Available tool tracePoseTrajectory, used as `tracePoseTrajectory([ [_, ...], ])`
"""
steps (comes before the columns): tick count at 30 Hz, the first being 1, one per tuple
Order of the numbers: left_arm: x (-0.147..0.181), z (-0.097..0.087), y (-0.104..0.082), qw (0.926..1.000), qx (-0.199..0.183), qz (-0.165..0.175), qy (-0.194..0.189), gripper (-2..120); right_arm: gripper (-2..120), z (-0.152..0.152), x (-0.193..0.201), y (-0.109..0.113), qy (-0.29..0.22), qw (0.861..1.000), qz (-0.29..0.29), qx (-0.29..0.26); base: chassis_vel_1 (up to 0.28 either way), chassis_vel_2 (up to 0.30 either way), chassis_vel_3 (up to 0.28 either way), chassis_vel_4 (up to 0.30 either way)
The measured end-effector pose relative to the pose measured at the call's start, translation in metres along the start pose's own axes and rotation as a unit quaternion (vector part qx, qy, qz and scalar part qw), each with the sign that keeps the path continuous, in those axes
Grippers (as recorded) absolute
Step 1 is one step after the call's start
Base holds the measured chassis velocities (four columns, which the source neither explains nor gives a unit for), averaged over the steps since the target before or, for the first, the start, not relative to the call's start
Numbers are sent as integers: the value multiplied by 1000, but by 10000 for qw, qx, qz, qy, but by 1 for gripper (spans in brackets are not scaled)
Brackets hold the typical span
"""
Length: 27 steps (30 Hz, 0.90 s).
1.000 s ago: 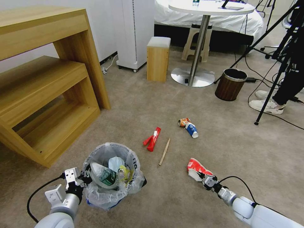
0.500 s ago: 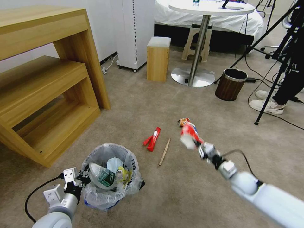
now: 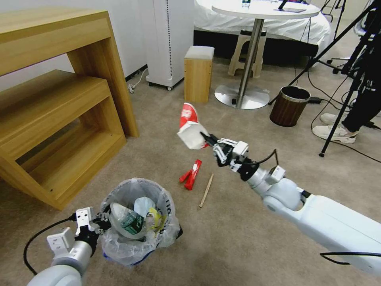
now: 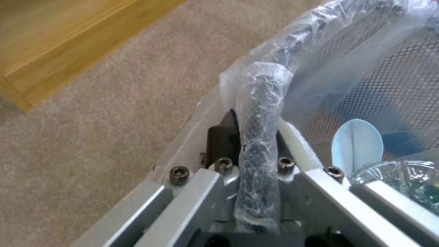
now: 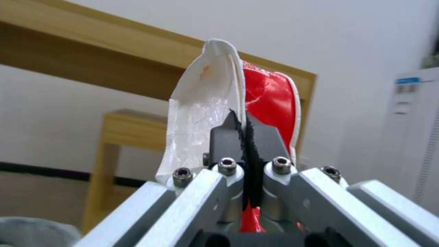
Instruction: Pick up the trash bin and place the garbage on the floor into it.
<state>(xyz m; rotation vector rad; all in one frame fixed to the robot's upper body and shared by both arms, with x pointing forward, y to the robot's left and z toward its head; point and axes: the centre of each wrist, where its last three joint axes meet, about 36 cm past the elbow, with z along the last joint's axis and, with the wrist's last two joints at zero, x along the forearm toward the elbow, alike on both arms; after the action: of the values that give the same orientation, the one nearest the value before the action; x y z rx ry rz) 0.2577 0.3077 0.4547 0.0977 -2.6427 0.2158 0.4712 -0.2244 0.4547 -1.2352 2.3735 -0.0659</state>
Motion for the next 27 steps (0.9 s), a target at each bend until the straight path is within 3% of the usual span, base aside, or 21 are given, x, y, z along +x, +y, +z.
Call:
tracePoseTrajectory([
  [10,1,-13,2,9998,-151,52,101,1,0,25,-35,38,-206,9976,-456,-485,0,0,0,0],
  [16,5,-18,-1,9997,-175,133,64,1,0,49,-64,97,-137,9888,-1019,-1083,0,0,0,0],
  [20,6,-21,-1,9998,-161,122,17,1,0,61,-55,123,85,9827,-1261,-1352,0,0,0,0],
  [27,7,-21,-3,9999,-112,125,-19,1,0,80,-28,149,459,9775,-1404,-1504,0,0,0,0],
])
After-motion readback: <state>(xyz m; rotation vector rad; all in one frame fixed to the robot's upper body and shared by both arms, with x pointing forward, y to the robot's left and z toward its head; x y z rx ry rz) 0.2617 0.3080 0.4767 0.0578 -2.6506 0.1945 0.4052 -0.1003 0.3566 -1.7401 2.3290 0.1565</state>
